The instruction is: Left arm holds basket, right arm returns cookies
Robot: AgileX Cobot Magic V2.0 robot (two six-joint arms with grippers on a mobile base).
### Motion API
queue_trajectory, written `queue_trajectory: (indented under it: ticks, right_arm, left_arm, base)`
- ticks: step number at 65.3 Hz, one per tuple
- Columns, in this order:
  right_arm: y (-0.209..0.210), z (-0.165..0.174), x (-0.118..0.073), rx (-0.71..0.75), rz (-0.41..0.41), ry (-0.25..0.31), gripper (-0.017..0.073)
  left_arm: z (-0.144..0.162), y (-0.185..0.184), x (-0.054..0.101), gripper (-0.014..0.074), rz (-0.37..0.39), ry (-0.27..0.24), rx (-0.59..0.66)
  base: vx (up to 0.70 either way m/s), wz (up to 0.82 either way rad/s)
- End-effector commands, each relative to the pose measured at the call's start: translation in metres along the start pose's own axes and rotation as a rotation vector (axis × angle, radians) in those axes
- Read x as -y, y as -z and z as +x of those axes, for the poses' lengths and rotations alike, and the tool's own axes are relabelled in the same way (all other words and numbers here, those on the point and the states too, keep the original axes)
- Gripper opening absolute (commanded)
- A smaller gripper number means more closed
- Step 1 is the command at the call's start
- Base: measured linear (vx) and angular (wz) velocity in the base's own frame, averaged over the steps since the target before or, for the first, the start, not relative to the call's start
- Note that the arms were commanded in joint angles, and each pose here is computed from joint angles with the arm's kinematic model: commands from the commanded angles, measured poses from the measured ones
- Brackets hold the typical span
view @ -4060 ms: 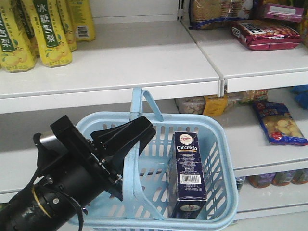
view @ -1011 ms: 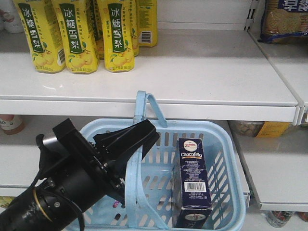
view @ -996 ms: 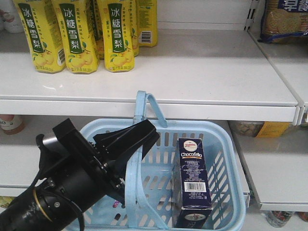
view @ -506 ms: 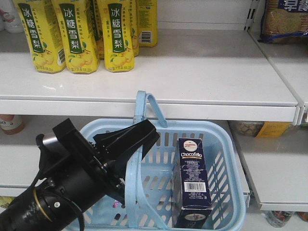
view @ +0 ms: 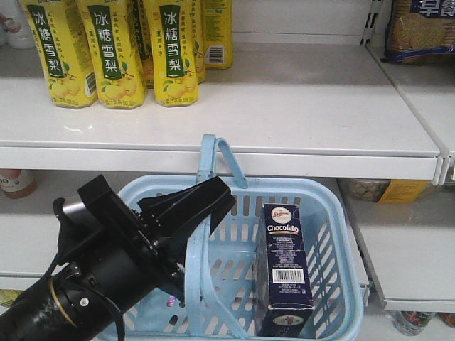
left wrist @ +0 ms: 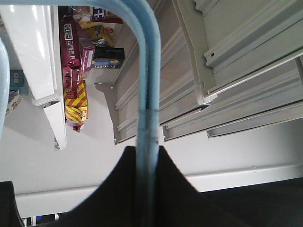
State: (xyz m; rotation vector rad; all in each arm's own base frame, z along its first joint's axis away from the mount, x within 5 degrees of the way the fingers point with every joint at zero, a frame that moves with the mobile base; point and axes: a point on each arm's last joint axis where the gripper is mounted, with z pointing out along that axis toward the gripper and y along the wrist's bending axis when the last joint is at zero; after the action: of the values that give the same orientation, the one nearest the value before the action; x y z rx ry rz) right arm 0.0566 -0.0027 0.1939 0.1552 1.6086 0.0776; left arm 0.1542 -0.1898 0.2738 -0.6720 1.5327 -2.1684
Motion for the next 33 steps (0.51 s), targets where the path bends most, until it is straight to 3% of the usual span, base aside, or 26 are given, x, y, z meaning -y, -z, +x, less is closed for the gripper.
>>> queue_trajectory:
  ticks: [1, 22, 33]
  right_arm:
    - [0.001, -0.008, -0.001, 0.147, -0.018, -0.001, -0.0003]
    - [0.012, -0.041, -0.007, 0.512, -0.079, 0.015, -0.0003]
    - [0.021, -0.068, -0.011, 0.587, -0.089, 0.018, -0.0003]
  left_arm:
    - [0.003, -0.003, 0.028, 0.0, 0.197, 0.002, -0.015]
    - [0.003, -0.003, 0.028, 0.0, 0.197, 0.002, -0.015]
    - [0.003, -0.003, 0.028, 0.0, 0.197, 0.002, -0.015]
  base:
    - [0.0, 0.0]
    - [0.0, 0.0]
    - [0.0, 0.0]
